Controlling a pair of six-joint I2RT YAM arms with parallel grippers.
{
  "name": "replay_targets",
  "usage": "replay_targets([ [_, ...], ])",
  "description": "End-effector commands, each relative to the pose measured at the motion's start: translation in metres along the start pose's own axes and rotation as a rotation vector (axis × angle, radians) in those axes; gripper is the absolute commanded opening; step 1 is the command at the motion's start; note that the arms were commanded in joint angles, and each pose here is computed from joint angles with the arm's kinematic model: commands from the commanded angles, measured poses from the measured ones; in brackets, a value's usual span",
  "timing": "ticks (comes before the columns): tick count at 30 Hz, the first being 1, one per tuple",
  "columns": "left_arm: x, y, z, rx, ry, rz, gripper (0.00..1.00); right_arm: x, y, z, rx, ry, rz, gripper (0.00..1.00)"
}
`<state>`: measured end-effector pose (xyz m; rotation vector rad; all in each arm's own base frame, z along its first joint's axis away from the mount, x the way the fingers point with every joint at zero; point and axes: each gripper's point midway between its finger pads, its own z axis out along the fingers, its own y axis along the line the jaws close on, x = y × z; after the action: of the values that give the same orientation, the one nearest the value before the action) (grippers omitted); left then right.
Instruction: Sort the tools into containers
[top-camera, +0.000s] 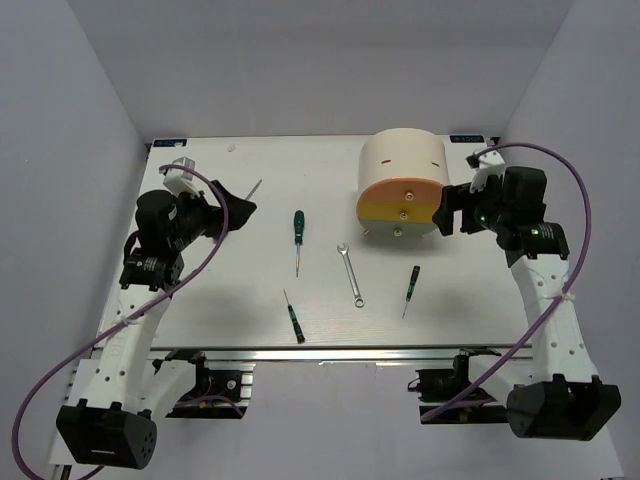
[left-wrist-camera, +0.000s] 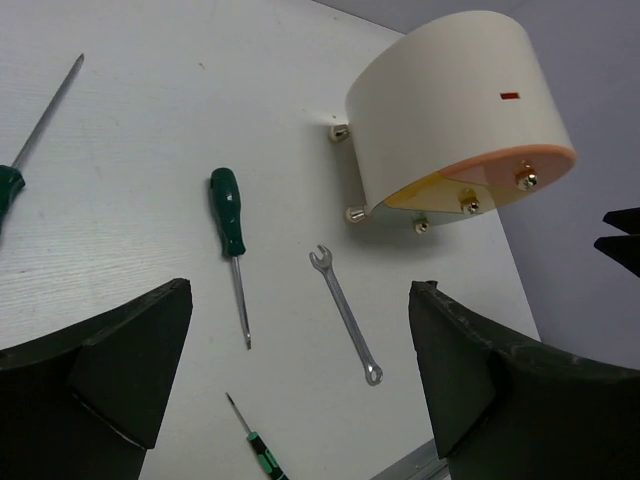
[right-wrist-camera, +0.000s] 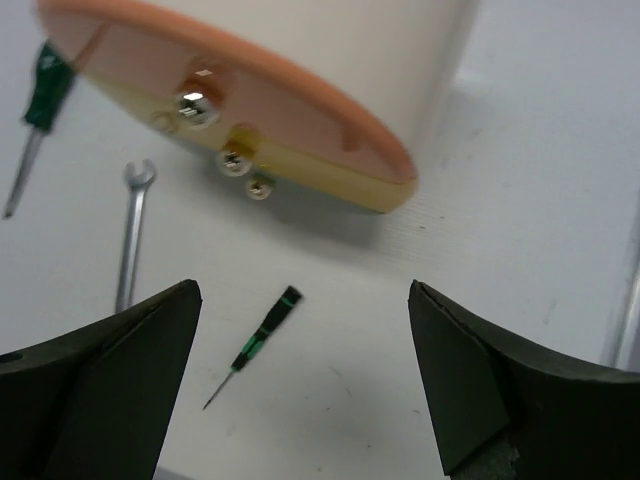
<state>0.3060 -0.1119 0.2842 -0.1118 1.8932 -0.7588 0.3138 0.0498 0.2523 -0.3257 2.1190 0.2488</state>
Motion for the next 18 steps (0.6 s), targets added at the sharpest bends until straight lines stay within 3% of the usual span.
replay_targets([
  [1,-0.001,-0.018,-0.002,0.099,-0.007,0.0,0.98,0.002,0.051,-0.028,-0.269,-0.035,-0.11,0.89],
  [2,0.001,-0.021,-0.002,0.118,0.001,-0.004,0.98,0.006,0.055,-0.03,-0.315,-0.047,-0.202,0.89],
  [6,0.011,-0.025,-0.001,0.158,0.041,-0.023,0.86,0.014,0.085,-0.047,-0.479,-0.128,-0.326,0.89],
  [8,0.015,-0.026,0.0,0.171,0.059,-0.03,0.72,0.016,0.094,-0.052,-0.524,-0.142,-0.33,0.89],
  [10,0.018,-0.027,0.0,0.186,0.067,-0.04,0.53,0.016,0.097,-0.048,-0.531,-0.143,-0.271,0.89],
  [12,0.021,-0.026,0.001,0.187,0.073,-0.047,0.43,0.016,0.101,-0.041,-0.526,-0.128,-0.183,0.89],
  [14,0.023,-0.026,0.001,0.194,0.078,-0.051,0.39,0.015,0.105,-0.026,-0.478,-0.085,-0.072,0.69],
  [16,0.025,-0.027,0.0,0.199,0.082,-0.057,0.4,0.011,0.1,-0.01,-0.402,-0.039,0.033,0.42],
  [17,0.026,-0.027,0.0,0.199,0.085,-0.06,0.44,0.005,0.103,-0.006,-0.393,-0.043,0.068,0.4],
  [18,0.027,-0.026,0.0,0.195,0.089,-0.063,0.54,0.003,0.112,-0.003,-0.401,-0.036,0.092,0.39],
])
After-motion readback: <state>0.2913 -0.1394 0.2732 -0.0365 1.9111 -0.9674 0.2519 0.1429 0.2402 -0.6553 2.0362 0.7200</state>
